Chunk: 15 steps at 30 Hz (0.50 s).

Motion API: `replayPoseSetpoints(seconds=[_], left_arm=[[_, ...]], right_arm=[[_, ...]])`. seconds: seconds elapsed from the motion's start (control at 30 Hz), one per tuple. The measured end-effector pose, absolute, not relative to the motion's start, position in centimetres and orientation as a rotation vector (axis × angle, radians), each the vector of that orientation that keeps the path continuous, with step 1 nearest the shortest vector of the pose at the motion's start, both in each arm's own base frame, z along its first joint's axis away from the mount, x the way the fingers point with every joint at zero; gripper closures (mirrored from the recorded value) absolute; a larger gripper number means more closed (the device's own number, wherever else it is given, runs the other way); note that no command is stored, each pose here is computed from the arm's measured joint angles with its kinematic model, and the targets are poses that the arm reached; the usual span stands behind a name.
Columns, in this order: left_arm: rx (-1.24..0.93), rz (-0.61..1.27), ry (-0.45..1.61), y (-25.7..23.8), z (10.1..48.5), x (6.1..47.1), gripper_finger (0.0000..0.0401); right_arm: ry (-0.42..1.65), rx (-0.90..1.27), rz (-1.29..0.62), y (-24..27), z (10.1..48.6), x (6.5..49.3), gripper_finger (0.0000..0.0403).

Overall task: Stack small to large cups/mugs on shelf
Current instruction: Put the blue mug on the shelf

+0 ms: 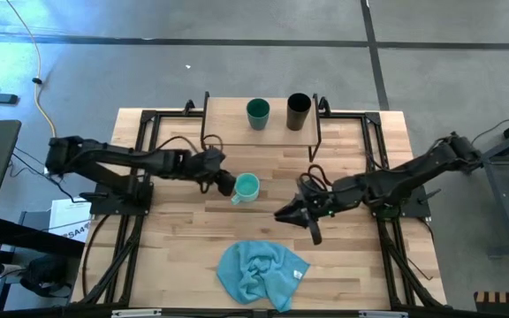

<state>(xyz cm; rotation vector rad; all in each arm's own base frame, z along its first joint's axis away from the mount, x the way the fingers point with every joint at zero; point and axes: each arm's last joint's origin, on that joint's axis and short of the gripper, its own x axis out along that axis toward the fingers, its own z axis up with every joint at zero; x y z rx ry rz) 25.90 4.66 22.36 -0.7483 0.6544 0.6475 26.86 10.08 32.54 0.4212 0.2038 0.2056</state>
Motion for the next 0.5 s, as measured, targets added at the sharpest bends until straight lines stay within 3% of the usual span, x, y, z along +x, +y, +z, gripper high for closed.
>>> replayPoseSetpoints(seconds=[0.5], left_arm=[[-0.629, 0.633, 0.877, 6.2, 22.5, 31.1, 0.0252]], right_arm=[[0.244, 0.387, 0.171, 11.7, 32.6, 25.1, 0.0353]])
